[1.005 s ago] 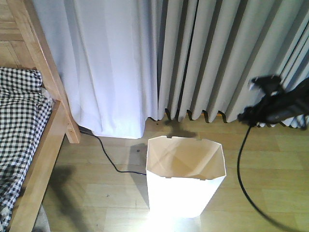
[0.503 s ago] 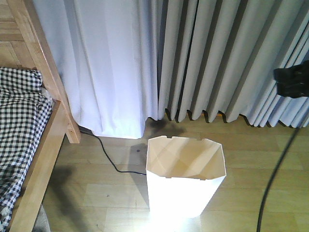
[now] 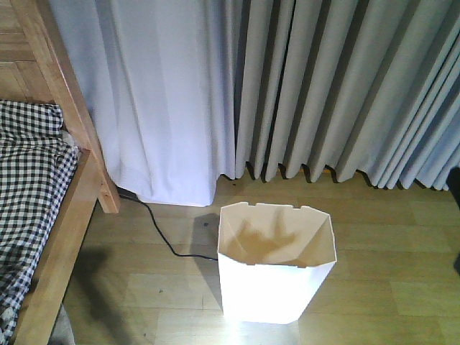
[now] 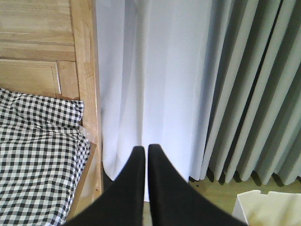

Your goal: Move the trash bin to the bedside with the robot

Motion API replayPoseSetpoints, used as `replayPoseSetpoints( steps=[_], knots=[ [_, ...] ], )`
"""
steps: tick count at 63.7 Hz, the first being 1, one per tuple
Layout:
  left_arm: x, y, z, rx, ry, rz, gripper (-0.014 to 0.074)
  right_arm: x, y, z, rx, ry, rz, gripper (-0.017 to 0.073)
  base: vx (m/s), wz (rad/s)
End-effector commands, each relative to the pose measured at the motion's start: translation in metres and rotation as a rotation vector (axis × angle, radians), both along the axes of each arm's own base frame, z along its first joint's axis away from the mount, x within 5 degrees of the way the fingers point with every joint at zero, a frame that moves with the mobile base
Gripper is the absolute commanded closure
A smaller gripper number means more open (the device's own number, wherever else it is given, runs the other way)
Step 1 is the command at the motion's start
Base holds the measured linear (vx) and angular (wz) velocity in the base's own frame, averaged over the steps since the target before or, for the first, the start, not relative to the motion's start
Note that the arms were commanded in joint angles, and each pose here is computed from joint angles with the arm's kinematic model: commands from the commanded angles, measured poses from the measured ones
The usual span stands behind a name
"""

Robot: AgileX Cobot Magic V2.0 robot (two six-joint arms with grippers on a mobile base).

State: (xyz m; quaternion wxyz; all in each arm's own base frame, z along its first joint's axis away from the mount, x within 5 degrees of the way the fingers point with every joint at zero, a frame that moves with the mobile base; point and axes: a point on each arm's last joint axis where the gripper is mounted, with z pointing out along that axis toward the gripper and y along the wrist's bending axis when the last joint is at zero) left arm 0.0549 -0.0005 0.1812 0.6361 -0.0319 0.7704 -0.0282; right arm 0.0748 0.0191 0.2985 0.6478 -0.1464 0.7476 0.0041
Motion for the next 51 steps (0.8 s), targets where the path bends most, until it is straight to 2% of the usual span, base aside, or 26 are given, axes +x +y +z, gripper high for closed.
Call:
replayPoseSetpoints(
  steps=[1,6,17,20,26,30,33,40,51],
  knots=[
    [0.0,0.0,0.003,-0.01,-0.072,0.005,0.0599,-0.013,-0.002,0.009,0.012,-0.143,-0.024,0.0086,0.0,0.0],
    [0.0,0.0,0.003,-0.01,-0.072,0.005,0.0599,-0.025,0.0,0.0,0.005,-0.183,-0.009,0.0086,0.0,0.0],
    [0.0,0.0,0.003,-0.01,-0.072,0.005,0.0599,-0.039,0.005,-0.019,0.036,-0.189,0.04,0.0086,0.0,0.0],
    [0.0,0.0,0.003,-0.01,-0.072,0.005,0.0599,-0.039,0.006,-0.022,0.023,-0.171,0.058,0.0087,0.0,0.0],
    [0.0,0.0,0.003,-0.01,-0.072,0.005,0.0599,-0.039,0.005,-0.022,-0.011,-0.178,0.042,0.0114,0.0,0.0],
    [0.0,0.0,0.003,-0.01,-0.072,0.005,0.0599,-0.039,0.004,-0.022,-0.028,-0.172,0.039,0.0183,0.0,0.0],
    [0.0,0.0,0.003,-0.01,-0.072,0.005,0.0599,-0.039,0.004,-0.023,-0.033,-0.171,0.037,0.0279,0.0,0.0],
    [0.0,0.0,0.003,-0.01,-0.072,0.005,0.0599,-0.039,0.004,-0.022,-0.012,-0.175,0.027,0.0565,0.0,0.0],
    [0.0,0.0,0.003,-0.01,-0.072,0.005,0.0599,-0.039,0.004,-0.02,0.029,-0.186,0.024,0.0569,0.0,0.0]
  ],
)
